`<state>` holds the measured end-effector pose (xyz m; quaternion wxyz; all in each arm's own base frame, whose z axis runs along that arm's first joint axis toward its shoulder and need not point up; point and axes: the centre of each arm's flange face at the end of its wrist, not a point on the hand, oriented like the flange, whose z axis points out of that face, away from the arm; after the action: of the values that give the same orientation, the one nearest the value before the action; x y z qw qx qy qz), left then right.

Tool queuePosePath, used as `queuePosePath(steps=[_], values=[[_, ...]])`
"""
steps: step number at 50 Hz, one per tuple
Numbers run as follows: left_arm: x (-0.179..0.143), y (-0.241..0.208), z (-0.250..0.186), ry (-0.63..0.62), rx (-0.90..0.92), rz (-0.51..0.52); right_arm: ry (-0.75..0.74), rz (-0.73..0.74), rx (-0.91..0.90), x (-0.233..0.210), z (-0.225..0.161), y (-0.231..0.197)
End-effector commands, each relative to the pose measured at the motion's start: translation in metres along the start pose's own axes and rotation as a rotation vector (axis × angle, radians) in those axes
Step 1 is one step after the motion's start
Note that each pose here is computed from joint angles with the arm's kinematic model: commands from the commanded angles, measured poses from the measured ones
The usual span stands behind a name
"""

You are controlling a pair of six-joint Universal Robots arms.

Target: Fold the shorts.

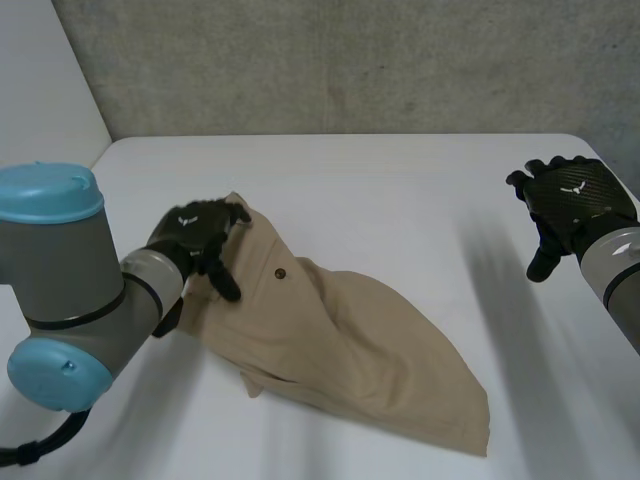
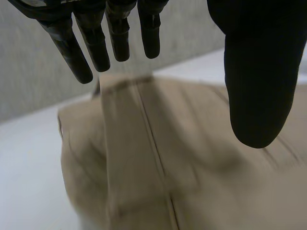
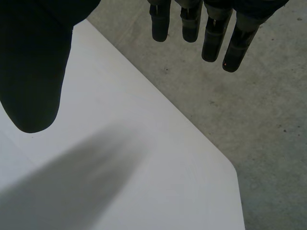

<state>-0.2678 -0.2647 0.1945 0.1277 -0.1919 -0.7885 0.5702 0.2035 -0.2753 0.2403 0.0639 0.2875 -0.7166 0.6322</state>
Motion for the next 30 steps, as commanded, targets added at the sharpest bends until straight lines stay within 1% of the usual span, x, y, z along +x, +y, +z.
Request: queuePosePath(steps=[1,9,13,17,20,22,24,25,29,30], values=[[-0.006,0.015,0.002,-0.029,-0.129,-0.010,-0.008,0.000,-0.009,-0.002,0.000,0.003],[-0.014,0.029,0.018,-0.097,-0.159,-0.004,-0.010,-0.004,-0.017,-0.004,0.000,0.005],[-0.015,0.032,0.028,-0.112,-0.130,-0.003,-0.011,-0.004,-0.019,-0.004,0.000,0.006],[-0.017,0.022,0.039,-0.120,-0.051,0.005,-0.012,-0.009,-0.021,-0.005,-0.001,0.007],[-0.025,0.006,0.046,-0.143,0.024,0.034,-0.011,-0.010,-0.021,-0.005,-0.001,0.008],[-0.041,-0.015,0.049,-0.196,0.094,0.063,-0.011,-0.010,-0.021,-0.005,-0.001,0.008],[-0.054,-0.038,0.048,-0.239,0.160,0.088,-0.011,-0.010,-0.021,-0.005,-0.001,0.008],[-0.062,-0.062,0.043,-0.273,0.232,0.116,-0.011,-0.010,-0.021,-0.005,-0.001,0.008],[-0.065,-0.111,0.026,-0.303,0.380,0.151,-0.010,-0.010,-0.023,-0.005,-0.001,0.008],[-0.064,-0.115,0.024,-0.303,0.394,0.150,-0.012,-0.011,-0.026,-0.005,-0.001,0.009]])
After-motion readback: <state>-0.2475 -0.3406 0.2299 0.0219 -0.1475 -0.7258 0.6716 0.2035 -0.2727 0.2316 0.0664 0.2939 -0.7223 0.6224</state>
